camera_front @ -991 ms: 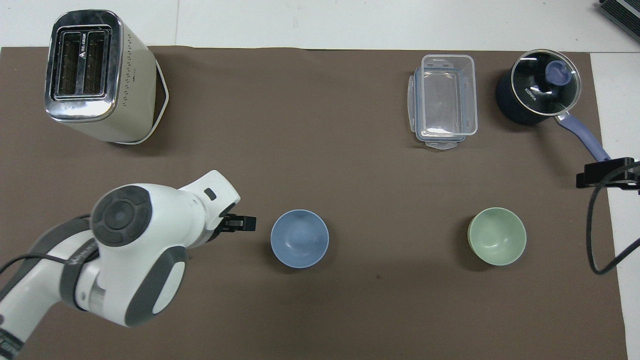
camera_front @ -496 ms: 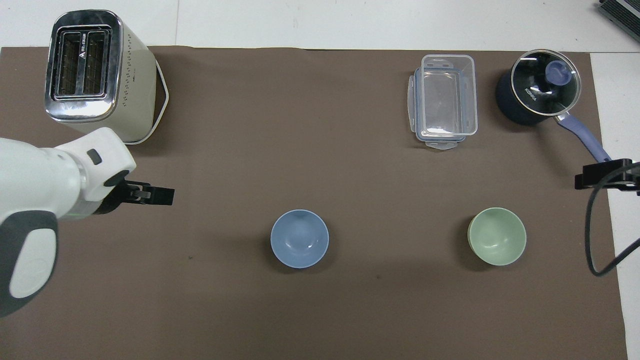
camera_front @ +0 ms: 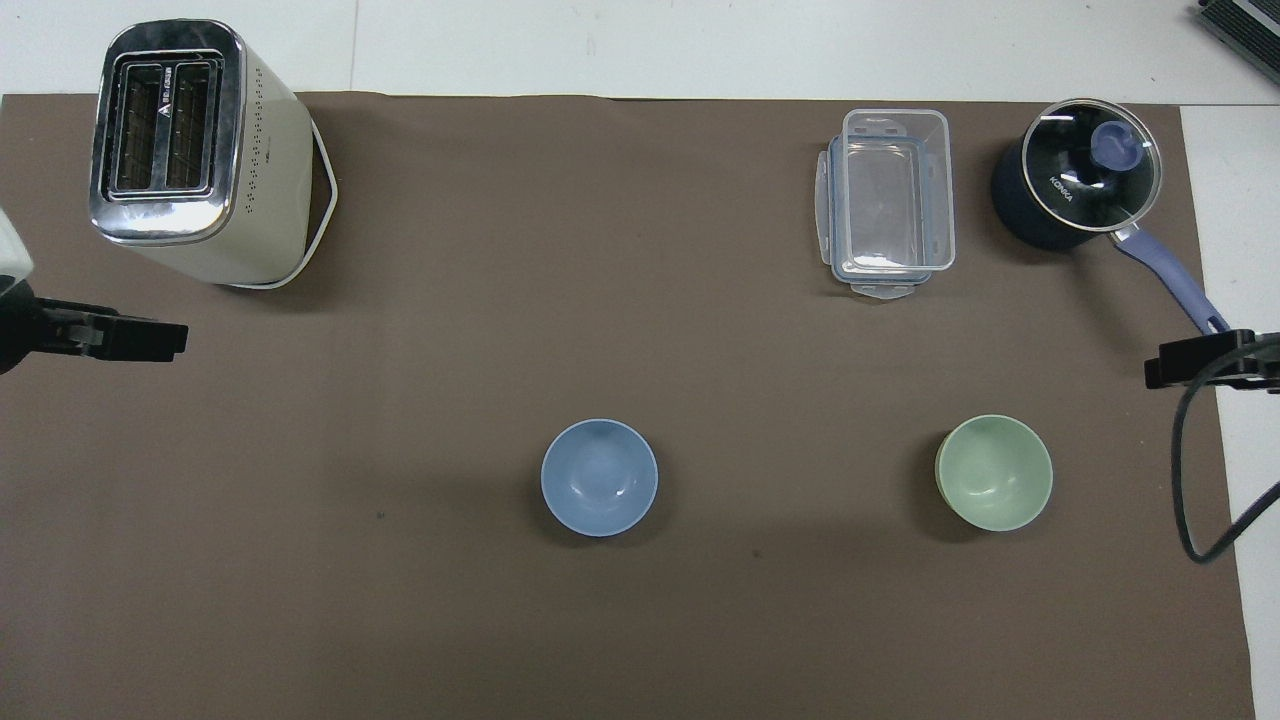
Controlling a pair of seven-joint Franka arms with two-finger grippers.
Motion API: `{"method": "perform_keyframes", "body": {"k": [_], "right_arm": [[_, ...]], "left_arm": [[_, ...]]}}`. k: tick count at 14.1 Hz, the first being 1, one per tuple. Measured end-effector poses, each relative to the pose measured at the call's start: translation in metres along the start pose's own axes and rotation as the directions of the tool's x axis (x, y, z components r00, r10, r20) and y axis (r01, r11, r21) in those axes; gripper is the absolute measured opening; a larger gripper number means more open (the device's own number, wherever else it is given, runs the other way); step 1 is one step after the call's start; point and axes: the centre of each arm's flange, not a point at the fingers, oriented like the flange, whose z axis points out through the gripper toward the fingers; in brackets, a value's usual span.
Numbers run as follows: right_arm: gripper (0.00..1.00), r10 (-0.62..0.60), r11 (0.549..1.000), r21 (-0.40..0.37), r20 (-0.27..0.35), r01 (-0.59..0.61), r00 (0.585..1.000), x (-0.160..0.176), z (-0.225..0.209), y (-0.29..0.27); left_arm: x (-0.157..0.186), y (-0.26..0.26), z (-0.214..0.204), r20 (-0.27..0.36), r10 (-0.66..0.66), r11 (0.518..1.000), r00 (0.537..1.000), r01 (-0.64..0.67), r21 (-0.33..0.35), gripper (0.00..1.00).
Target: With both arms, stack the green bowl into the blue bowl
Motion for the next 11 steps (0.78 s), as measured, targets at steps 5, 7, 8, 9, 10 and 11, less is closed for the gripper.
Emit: {"method": "perform_keyframes", "body": {"k": [5,7,8,9,10,11], "right_arm": [[1.00,0.001,1.000,-0.029,-0.018,-0.002,1.000,0.0022,-0.0003,0.0035],[1.00,0.001,1.000,-0.030,-0.017,-0.002,1.000,0.0022,-0.0001,0.0036],[1.00,0.001,1.000,-0.030,-0.017,-0.002,1.000,0.0022,0.0000,0.0036],[1.00,0.001,1.000,-0.030,-0.017,-0.002,1.000,0.0022,0.0001,0.0036],[1.00,0.001,1.000,-0.030,-0.017,-0.002,1.000,0.0022,0.0001,0.0037],[1.00,0.001,1.000,-0.030,-0.017,-0.002,1.000,0.0022,0.0002,0.0038]], "left_arm": [[0.0063,-0.0051,-0.0085,0.004,0.001,1.000,1.000,-0.001,0.009,1.00],[0.0060,-0.0097,-0.0059,0.018,-0.007,1.000,1.000,0.007,0.009,1.00],[0.0051,-0.0103,-0.0058,0.029,-0.009,1.000,1.000,0.009,0.007,1.00],[0.0048,-0.0101,-0.0066,0.043,-0.009,1.000,0.999,0.009,0.005,1.00],[0.0060,-0.0100,-0.0087,0.055,-0.009,1.000,0.998,0.008,0.003,1.00],[0.0092,-0.0103,-0.0116,0.066,-0.009,1.000,0.998,0.009,0.003,1.00]]}}
